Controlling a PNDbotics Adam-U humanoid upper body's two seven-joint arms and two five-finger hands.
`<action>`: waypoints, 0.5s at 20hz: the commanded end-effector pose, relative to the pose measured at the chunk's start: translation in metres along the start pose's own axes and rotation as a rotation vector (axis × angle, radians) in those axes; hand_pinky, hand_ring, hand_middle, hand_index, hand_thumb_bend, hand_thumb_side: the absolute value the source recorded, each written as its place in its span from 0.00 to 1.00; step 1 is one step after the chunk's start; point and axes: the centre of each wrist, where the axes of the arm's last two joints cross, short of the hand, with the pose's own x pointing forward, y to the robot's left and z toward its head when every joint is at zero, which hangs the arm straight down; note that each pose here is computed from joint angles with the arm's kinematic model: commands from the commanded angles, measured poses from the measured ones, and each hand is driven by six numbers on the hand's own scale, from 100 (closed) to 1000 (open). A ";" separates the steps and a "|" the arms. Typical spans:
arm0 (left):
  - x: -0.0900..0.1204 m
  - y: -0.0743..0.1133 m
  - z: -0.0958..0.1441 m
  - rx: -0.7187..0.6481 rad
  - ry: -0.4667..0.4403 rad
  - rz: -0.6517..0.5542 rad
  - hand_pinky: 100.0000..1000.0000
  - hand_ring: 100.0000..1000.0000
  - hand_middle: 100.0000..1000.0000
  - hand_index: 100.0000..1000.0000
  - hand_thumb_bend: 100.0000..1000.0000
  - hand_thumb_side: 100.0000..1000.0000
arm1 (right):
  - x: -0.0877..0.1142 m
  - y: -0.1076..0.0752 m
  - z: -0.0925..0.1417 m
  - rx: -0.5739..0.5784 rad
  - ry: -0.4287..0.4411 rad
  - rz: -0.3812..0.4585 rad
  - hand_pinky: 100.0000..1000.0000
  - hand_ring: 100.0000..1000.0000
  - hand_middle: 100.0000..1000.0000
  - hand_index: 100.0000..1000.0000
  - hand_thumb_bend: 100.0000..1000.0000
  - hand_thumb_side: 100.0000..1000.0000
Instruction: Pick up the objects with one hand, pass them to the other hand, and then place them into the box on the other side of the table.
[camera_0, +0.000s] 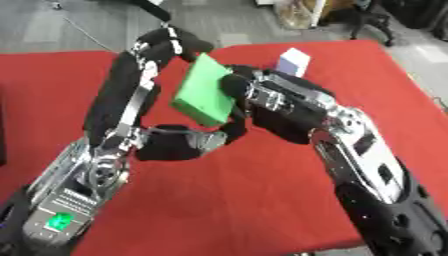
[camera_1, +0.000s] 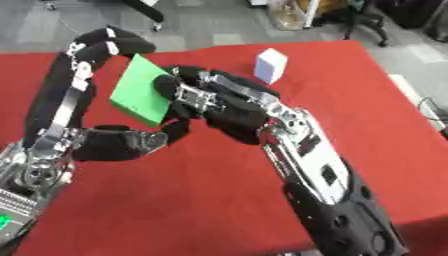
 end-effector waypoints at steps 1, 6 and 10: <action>0.003 0.004 -0.005 0.019 -0.010 -0.004 0.71 0.55 0.57 0.68 0.45 0.13 | 0.006 -0.001 0.000 0.015 -0.007 0.023 0.73 0.61 0.18 0.63 0.00 0.57; 0.003 0.004 -0.005 0.043 0.001 -0.014 0.70 0.50 0.51 0.61 0.11 0.07 | 0.006 -0.001 0.000 0.018 -0.004 0.017 0.72 0.61 0.18 0.63 0.00 0.57; 0.003 0.005 -0.006 0.075 -0.013 -0.030 0.69 0.47 0.47 0.57 0.05 0.06 | 0.006 -0.002 0.000 0.018 -0.002 0.009 0.71 0.61 0.20 0.64 0.00 0.68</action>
